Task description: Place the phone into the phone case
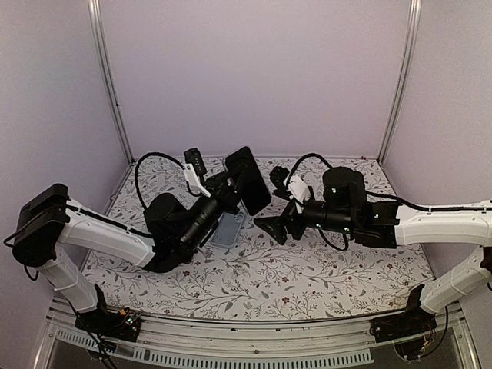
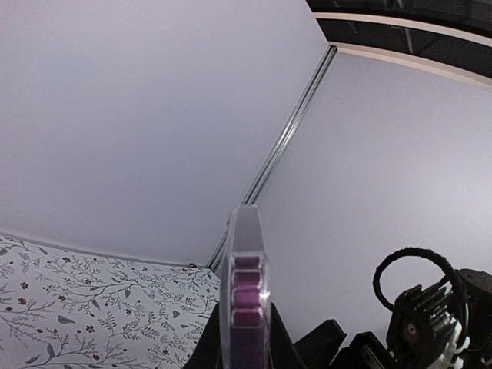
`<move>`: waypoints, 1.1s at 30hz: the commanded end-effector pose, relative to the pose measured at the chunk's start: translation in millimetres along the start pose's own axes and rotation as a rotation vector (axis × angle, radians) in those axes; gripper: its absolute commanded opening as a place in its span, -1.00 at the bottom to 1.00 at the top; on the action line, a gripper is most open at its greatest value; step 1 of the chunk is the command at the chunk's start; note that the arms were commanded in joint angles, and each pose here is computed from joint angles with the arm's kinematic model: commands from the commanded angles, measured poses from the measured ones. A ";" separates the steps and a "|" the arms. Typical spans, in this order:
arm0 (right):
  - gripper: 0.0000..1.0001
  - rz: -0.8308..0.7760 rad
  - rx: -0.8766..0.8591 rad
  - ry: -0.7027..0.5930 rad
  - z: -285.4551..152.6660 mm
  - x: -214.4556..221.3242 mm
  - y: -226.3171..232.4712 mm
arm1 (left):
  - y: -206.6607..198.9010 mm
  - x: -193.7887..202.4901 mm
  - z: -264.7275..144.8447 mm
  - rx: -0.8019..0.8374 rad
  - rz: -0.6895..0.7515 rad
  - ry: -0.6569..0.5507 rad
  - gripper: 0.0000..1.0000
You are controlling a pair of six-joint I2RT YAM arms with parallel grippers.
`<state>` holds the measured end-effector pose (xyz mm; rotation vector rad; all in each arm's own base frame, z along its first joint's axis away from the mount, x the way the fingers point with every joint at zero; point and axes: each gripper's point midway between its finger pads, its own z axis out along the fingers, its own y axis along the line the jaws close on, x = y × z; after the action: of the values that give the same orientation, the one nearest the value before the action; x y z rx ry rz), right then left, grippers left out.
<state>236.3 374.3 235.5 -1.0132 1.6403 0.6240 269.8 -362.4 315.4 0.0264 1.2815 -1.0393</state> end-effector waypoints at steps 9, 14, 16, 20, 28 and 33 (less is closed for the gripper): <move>0.98 0.014 0.034 -0.092 14.8 -40.5 -9.4 | -36.1 -8.5 10.2 0.146 -0.102 -0.037 -1.00; 0.98 0.021 -0.016 -0.097 24.4 -44.4 -1.5 | -44.2 -5.2 13.2 0.188 -0.109 -0.034 -1.00; 0.98 0.025 0.003 -0.090 26.4 -42.7 -4.5 | -45.7 -3.1 13.7 0.196 -0.111 -0.029 -1.00; 0.93 0.045 0.088 -0.063 27.4 -33.3 -20.2 | -42.9 -1.5 11.8 0.186 -0.118 -0.023 -1.00; 0.01 0.136 0.183 -0.020 24.3 -18.6 -46.6 | -39.0 2.9 11.5 0.169 -0.118 -0.008 -1.00; -0.08 0.175 0.217 0.014 21.9 -6.0 -55.7 | -32.3 14.3 12.1 0.139 -0.125 0.025 -0.41</move>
<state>263.4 394.6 252.9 -0.8436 1.6993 0.6986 261.8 -394.5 313.2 0.1107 1.2700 -1.1786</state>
